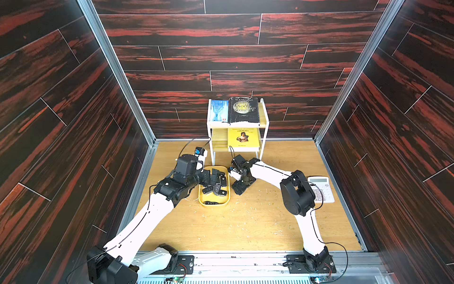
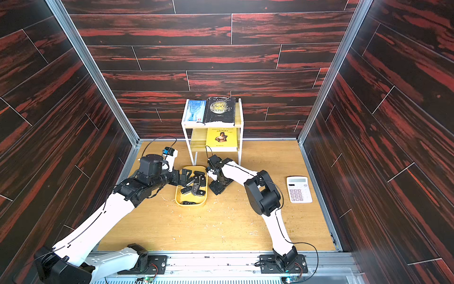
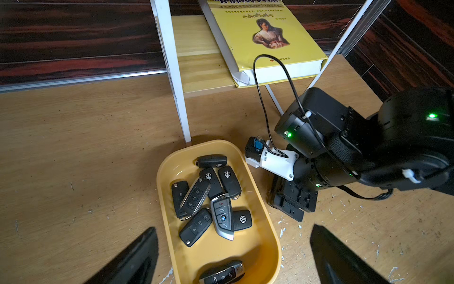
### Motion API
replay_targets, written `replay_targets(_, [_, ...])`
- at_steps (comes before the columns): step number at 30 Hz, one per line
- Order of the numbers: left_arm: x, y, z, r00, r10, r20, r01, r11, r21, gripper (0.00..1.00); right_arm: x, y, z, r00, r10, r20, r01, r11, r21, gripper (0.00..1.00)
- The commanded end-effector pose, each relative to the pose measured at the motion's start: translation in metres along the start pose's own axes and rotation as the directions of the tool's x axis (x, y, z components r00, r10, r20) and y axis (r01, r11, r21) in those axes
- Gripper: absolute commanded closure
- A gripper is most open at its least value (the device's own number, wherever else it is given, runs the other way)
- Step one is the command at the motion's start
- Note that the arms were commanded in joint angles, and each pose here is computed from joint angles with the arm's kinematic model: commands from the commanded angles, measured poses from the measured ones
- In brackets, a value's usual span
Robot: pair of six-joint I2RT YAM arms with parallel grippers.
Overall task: Place the car key into the storage box
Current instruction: Pick up the car key from the center of the board.
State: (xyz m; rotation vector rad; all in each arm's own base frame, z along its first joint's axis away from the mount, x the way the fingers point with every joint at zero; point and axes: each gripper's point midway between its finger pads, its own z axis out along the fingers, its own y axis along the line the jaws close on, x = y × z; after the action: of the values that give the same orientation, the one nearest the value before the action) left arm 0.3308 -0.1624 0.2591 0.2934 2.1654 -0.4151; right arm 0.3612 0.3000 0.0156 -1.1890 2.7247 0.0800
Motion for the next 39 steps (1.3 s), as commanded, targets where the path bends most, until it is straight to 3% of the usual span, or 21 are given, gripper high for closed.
replay_targets(1, [0.001, -0.002, 0.005, 1.0, 0.002, 0.0, -0.002, 1.0, 0.015, 0.0, 0.028, 0.007, 0.015, 0.995, 0.02, -0.098, -0.02, 1.0, -0.006, 0.11])
replay_targets(8, [-0.002, -0.004, 0.004, 1.0, -0.01, 0.007, 0.009, 1.0, 0.024, 0.0, 0.031, 0.004, 0.006, 0.995, 0.038, -0.095, -0.037, 0.999, 0.015, 0.13])
replay_targets(10, [-0.002, -0.003, 0.004, 1.0, -0.01, 0.008, 0.01, 1.0, 0.023, 0.0, 0.033, 0.004, 0.007, 0.994, 0.044, -0.102, -0.042, 0.999, 0.018, 0.23])
replay_targets(12, [-0.001, -0.003, 0.004, 1.0, -0.01, 0.009, 0.01, 1.0, 0.021, 0.0, 0.034, 0.002, 0.008, 0.993, 0.053, -0.105, -0.05, 0.998, 0.028, 0.39])
replay_targets(16, [-0.006, 0.002, -0.004, 0.999, -0.013, 0.038, 0.013, 1.0, -0.009, 0.0, 0.035, 0.003, 0.01, 0.992, 0.057, -0.111, -0.055, 0.998, 0.022, 0.48])
replay_targets(17, [-0.013, 0.009, -0.008, 0.996, -0.037, 0.084, 0.041, 0.998, -0.051, 0.0, 0.035, 0.004, 0.009, 0.992, 0.057, -0.111, -0.055, 0.998, 0.019, 0.49])
replay_targets(19, [-0.022, 0.016, -0.02, 0.985, -0.097, 0.141, 0.109, 0.991, -0.082, 0.0, 0.034, 0.004, 0.009, 0.992, 0.059, -0.108, -0.058, 0.998, 0.017, 0.49])
replay_targets(25, [-0.024, -0.007, -0.027, 0.967, -0.198, 0.16, 0.188, 0.979, 0.074, 0.0, 0.026, 0.008, -0.005, 0.995, 0.073, -0.068, -0.073, 0.997, -0.006, 0.49])
replay_targets(26, [-0.019, -0.015, -0.024, 0.975, -0.183, 0.124, 0.169, 0.979, 0.116, 0.0, 0.023, 0.01, -0.009, 0.995, 0.077, -0.056, -0.078, 0.997, -0.016, 0.49])
replay_targets(29, [-0.02, -0.017, -0.032, 0.978, -0.081, 0.192, 0.058, 0.991, 0.123, 0.0, 0.016, 0.015, -0.026, 0.996, 0.093, -0.013, -0.094, 0.994, -0.051, 0.49])
replay_targets(31, [-0.024, -0.015, -0.044, 0.947, 0.025, 0.319, -0.059, 0.993, 0.098, 0.0, 0.011, 0.019, -0.042, 0.994, 0.105, 0.028, -0.103, 0.992, -0.079, 0.49])
replay_targets(34, [-0.029, -0.008, -0.063, 0.853, 0.146, 0.501, -0.176, 0.984, 0.013, 0.0, 0.003, 0.028, -0.067, 0.988, 0.128, 0.086, -0.115, 0.983, -0.144, 0.49])
replay_targets(36, [-0.029, -0.007, -0.067, 0.813, 0.216, 0.541, -0.235, 0.971, -0.035, 0.0, -0.001, 0.035, -0.082, 0.983, 0.144, 0.118, -0.119, 0.973, -0.2, 0.49])
replay_targets(39, [-0.023, -0.011, -0.06, 0.818, 0.275, 0.505, -0.298, 0.954, -0.037, 0.0, -0.006, 0.047, -0.108, 0.972, 0.168, 0.164, -0.115, 0.95, -0.291, 0.5])
